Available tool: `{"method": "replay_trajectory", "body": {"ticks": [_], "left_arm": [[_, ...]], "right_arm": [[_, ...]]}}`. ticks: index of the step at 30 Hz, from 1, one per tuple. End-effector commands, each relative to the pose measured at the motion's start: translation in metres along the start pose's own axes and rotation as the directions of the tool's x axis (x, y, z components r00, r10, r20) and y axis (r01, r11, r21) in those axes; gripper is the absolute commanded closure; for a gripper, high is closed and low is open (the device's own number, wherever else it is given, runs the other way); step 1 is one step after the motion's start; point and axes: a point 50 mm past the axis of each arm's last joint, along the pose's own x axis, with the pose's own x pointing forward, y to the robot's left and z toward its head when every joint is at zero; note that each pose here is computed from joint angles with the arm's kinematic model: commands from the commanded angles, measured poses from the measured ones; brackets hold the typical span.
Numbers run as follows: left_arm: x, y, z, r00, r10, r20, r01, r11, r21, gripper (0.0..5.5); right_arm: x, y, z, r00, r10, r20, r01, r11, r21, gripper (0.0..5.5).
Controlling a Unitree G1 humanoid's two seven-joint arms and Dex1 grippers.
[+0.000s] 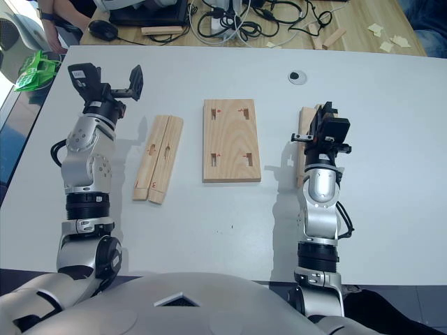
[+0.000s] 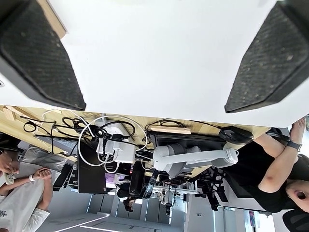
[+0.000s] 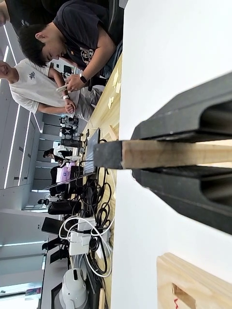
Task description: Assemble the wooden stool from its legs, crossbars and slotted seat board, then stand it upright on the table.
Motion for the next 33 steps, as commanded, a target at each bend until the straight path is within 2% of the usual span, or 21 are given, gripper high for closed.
{"method": "replay_trajectory", "body": {"ticks": [1,7,13,15,19,23,28,33], "left_arm": [[0.000,0.002,-0.003,1.000,-0.001,-0.018,0.001,1.000,-0.001,0.10],[0.000,0.001,-0.002,1.000,-0.007,-0.018,0.007,1.000,0.004,0.10],[0.000,0.002,-0.001,1.000,-0.013,-0.024,0.014,1.000,0.018,0.10],[0.001,0.002,-0.001,1.000,-0.015,-0.026,0.015,1.000,0.023,0.10],[0.001,0.002,-0.003,0.999,-0.014,-0.031,0.014,1.000,0.025,0.10],[0.001,0.002,-0.006,0.999,-0.011,-0.041,0.011,1.000,0.015,0.10],[0.003,0.002,-0.009,0.999,-0.003,-0.048,0.002,1.000,-0.003,0.10],[0.004,0.001,-0.011,0.999,-0.002,-0.044,0.001,1.000,-0.013,0.10]], "right_arm": [[-0.002,0.000,-0.005,0.999,-0.012,-0.038,0.013,1.000,0.016,5.13],[-0.006,-0.003,-0.023,0.991,-0.038,-0.132,0.046,0.997,0.064,5.13],[-0.007,-0.001,-0.057,0.945,-0.014,-0.326,0.093,0.969,0.227,5.13],[-0.006,0.000,-0.059,0.940,-0.006,-0.341,0.095,0.965,0.246,5.13],[-0.003,-0.001,-0.049,0.959,0.007,-0.283,0.055,0.976,0.212,5.13],[0.002,-0.002,-0.036,0.975,0.009,-0.224,0.033,0.982,0.185,4.24],[0.018,-0.005,0.007,1.000,-0.006,0.000,0.006,0.990,0.141,3.39],[0.041,-0.009,0.069,0.974,-0.045,0.220,0.022,0.994,0.104,2.64]]}}
